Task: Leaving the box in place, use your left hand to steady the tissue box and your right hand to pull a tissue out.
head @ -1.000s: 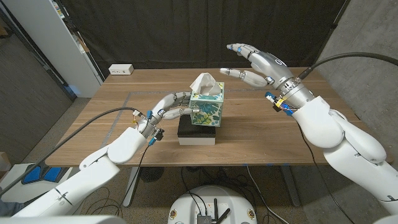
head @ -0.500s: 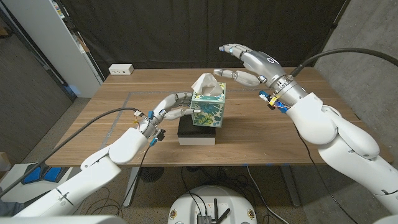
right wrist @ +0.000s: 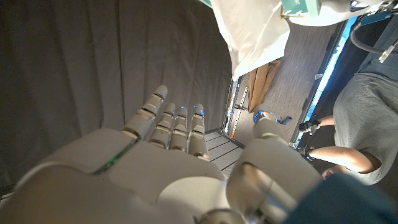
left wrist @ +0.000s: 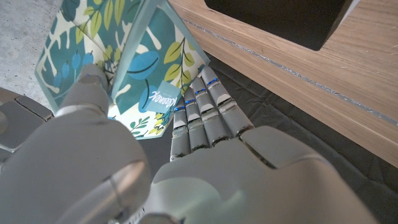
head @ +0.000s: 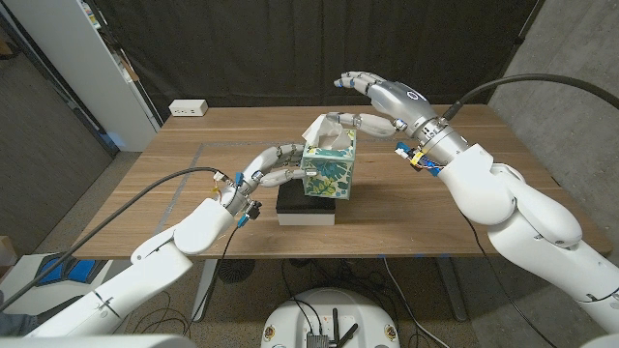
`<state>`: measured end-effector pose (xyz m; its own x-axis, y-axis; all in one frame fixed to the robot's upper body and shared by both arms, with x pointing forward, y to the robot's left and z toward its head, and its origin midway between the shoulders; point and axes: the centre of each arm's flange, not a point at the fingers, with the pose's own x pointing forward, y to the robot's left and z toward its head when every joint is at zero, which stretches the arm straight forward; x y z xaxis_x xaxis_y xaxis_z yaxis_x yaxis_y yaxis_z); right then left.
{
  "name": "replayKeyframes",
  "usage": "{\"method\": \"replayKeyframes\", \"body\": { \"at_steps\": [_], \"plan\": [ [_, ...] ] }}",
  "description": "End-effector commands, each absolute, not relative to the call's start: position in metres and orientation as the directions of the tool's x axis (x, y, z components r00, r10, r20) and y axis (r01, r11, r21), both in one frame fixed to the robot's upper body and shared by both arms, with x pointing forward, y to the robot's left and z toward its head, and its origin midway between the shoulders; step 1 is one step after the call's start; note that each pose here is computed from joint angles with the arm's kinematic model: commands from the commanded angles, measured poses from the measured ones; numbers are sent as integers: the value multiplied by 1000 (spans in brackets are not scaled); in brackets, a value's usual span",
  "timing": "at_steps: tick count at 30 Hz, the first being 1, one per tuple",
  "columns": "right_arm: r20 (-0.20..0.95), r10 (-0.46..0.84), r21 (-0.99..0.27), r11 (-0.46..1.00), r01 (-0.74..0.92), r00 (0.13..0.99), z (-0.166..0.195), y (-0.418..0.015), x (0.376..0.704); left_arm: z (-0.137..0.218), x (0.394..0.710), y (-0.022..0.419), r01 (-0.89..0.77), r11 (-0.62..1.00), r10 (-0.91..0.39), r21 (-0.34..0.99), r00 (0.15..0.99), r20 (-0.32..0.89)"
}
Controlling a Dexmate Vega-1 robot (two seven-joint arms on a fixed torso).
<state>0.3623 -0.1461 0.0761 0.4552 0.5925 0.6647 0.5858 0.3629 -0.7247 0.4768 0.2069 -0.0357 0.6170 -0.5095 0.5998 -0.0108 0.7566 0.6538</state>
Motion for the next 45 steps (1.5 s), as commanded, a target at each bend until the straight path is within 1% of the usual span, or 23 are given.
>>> {"method": "replayKeyframes", "body": {
  "at_steps": [1, 11, 14, 16, 30, 37, 42, 45],
  "plan": [
    [654, 590, -732, 333, 595, 474, 77, -138, 361, -35, 480, 204, 8, 755, -521, 656, 614, 593],
    [656, 577, -720, 288, 631, 486, 78, -131, 362, -32, 479, 204, -5, 753, -520, 658, 607, 600],
    [643, 582, -734, 280, 619, 499, 80, -131, 363, -31, 479, 203, -2, 753, -522, 657, 606, 600],
    [665, 578, -714, 304, 631, 473, 79, -131, 364, -32, 480, 203, 5, 755, -524, 656, 605, 599],
    [595, 598, -759, 200, 619, 536, 82, -126, 368, -31, 480, 204, 1, 758, -520, 652, 604, 603],
    [606, 593, -754, 217, 620, 530, 83, -126, 370, -29, 482, 204, 1, 754, -524, 657, 605, 600],
    [634, 593, -731, 249, 636, 497, 82, -125, 371, -29, 483, 203, 5, 750, -526, 661, 610, 592],
    [614, 591, -743, 210, 636, 523, 84, -122, 371, -29, 483, 204, 9, 752, -526, 660, 612, 591]
  ]
}}
